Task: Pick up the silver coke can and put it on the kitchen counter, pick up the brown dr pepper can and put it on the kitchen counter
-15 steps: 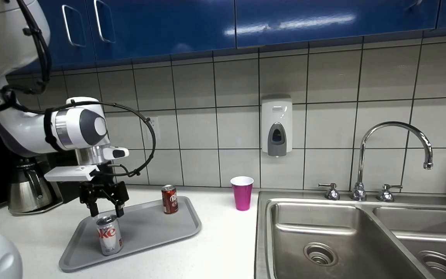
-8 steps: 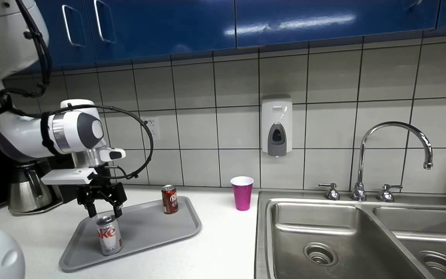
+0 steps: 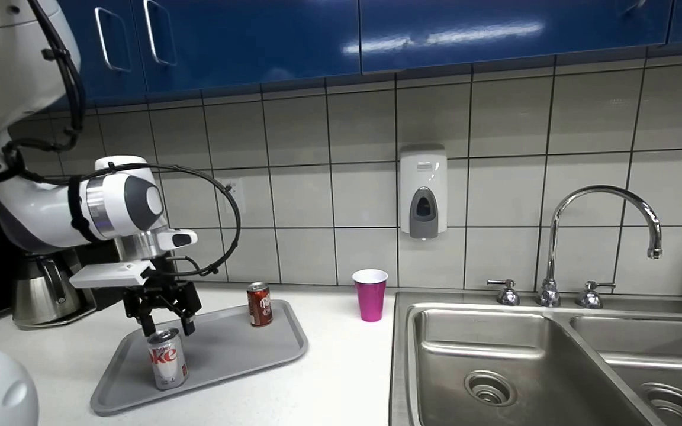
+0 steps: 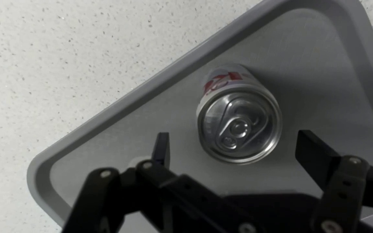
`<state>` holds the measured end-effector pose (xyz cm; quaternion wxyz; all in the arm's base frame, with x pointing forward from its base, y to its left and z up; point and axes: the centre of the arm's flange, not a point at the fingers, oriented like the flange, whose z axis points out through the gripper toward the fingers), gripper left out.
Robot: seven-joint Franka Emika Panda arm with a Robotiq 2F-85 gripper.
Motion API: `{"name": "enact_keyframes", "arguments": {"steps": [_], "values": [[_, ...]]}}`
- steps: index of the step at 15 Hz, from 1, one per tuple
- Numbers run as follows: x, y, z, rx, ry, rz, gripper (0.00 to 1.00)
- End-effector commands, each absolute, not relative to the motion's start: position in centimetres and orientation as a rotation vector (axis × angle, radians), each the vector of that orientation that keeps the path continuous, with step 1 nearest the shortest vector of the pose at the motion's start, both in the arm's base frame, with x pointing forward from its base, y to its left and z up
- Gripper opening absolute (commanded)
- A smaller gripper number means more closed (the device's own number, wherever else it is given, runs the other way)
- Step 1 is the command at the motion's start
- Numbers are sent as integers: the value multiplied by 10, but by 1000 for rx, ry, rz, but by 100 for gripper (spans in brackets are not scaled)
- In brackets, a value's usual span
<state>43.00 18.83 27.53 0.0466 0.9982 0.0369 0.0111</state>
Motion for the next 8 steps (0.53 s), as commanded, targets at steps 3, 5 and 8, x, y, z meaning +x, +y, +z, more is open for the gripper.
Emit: {"name": "enact_keyframes", "arguments": {"steps": [3,5,8], "values": [[418,184,269,3053,78,81,100],[414,183,265,3057,79,79,100],[411,182,259,3072,75,87,100]]}}
